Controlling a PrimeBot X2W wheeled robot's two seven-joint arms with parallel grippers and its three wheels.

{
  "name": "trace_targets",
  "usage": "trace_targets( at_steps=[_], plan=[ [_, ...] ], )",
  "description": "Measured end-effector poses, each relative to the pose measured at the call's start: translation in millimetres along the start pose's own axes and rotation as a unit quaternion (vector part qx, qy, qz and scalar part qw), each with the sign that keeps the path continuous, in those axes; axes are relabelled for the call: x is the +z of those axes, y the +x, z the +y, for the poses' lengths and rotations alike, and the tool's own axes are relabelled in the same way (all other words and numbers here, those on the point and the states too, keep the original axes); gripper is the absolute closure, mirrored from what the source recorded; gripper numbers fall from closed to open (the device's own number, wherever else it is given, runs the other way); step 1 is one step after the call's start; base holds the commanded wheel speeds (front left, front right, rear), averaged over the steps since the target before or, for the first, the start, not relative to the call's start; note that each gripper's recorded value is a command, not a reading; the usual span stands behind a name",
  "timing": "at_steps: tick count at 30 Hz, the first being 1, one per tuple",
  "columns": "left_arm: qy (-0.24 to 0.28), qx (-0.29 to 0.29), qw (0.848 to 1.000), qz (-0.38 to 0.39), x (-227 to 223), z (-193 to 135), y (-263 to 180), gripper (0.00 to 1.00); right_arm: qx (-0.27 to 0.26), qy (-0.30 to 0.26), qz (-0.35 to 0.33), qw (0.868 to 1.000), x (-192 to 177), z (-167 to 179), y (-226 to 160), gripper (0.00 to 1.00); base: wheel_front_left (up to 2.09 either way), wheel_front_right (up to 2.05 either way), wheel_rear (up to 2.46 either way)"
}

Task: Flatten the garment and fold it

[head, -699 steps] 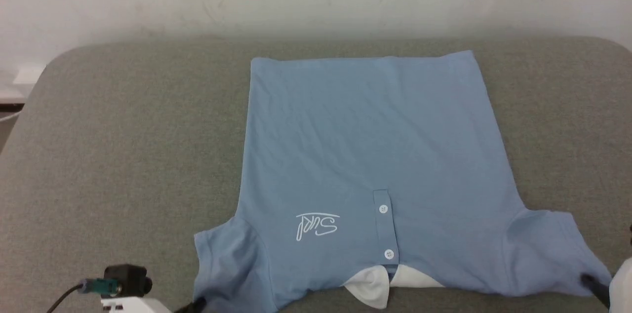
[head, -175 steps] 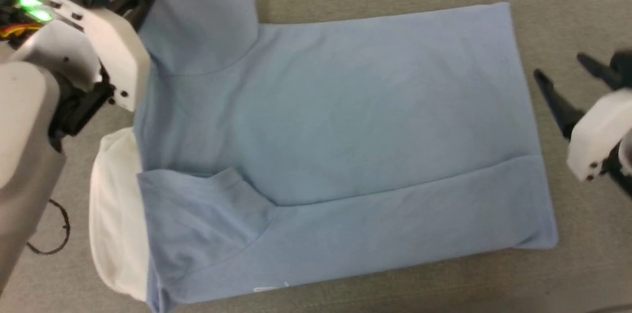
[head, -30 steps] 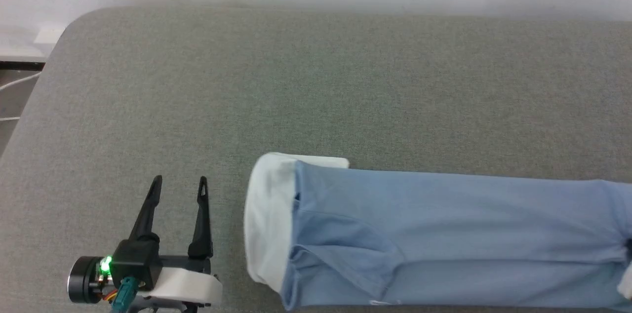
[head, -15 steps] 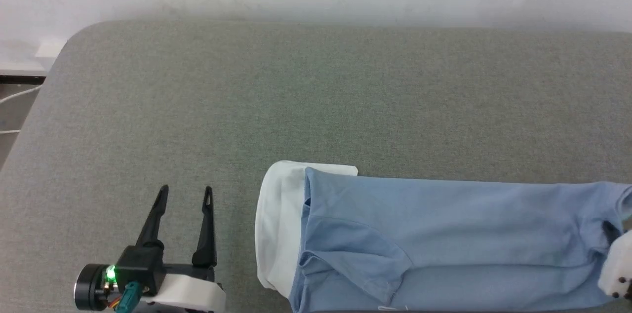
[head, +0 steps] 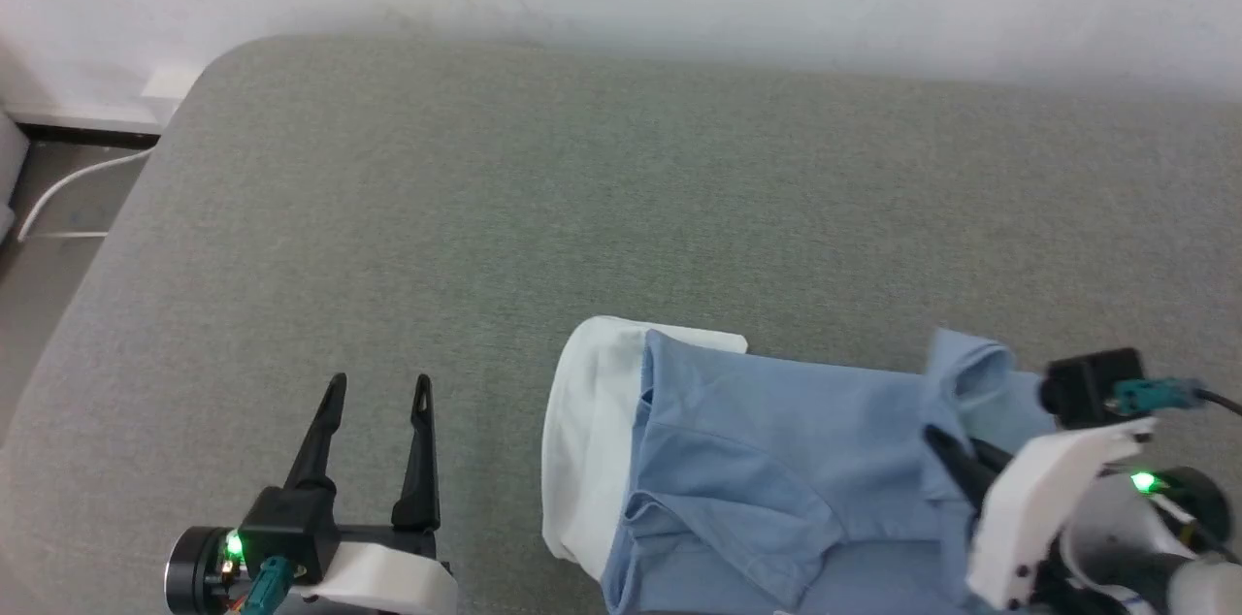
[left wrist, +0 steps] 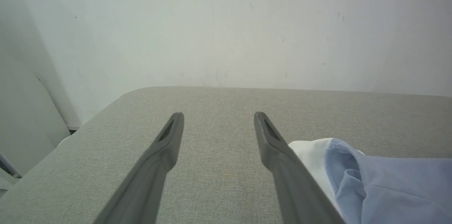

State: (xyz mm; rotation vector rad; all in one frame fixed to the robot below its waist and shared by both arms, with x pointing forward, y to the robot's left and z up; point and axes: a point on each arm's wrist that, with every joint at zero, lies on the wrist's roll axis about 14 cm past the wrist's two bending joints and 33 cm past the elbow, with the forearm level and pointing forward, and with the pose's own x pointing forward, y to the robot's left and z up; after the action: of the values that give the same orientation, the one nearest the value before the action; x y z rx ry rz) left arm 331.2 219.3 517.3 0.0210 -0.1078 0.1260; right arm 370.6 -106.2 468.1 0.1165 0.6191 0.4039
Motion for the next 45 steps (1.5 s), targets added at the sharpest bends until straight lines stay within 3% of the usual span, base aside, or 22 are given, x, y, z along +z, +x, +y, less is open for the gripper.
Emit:
trace_targets(
  at_steps=[9,20,21,22,23,28,34,40,45],
  plan=[
    [0.007,0.032,0.999,-0.006,6,23,-17,0.00,0.142,0.013,0.008,0.990,9,99,25,1.00,0.00,0.00,0.00],
    [0.015,0.062,0.998,0.004,3,40,-33,0.00,0.182,0.005,0.040,0.982,-15,133,71,1.00,0.00,0.00,0.00],
    [0.016,0.064,0.998,0.006,2,42,-34,0.00,0.182,0.004,0.044,0.982,-19,134,75,0.96,0.00,0.00,0.00],
    [0.016,0.066,0.998,0.007,1,43,-35,0.00,0.184,0.003,0.045,0.982,-21,136,78,0.19,0.00,0.00,0.00],
    [0.016,0.068,0.998,0.009,0,44,-37,0.00,0.189,0.001,0.051,0.981,-25,140,80,0.00,0.00,0.00,0.00],
    [0.015,0.074,0.997,0.010,0,47,-41,0.00,0.237,0.001,0.061,0.969,-34,174,78,0.00,0.00,0.00,0.00],
    [0.013,0.074,0.997,-0.003,6,48,-43,0.00,0.235,-0.016,0.013,0.972,-12,178,75,0.00,0.00,0.00,0.00],
    [0.010,0.054,0.998,-0.015,12,39,-37,0.00,0.186,-0.088,-0.077,0.976,35,151,71,0.00,0.00,0.00,0.00],
    [0.008,0.031,0.999,-0.023,16,27,-29,0.00,0.112,-0.210,-0.188,0.953,91,99,53,0.00,0.00,0.00,0.00]
  ],
)
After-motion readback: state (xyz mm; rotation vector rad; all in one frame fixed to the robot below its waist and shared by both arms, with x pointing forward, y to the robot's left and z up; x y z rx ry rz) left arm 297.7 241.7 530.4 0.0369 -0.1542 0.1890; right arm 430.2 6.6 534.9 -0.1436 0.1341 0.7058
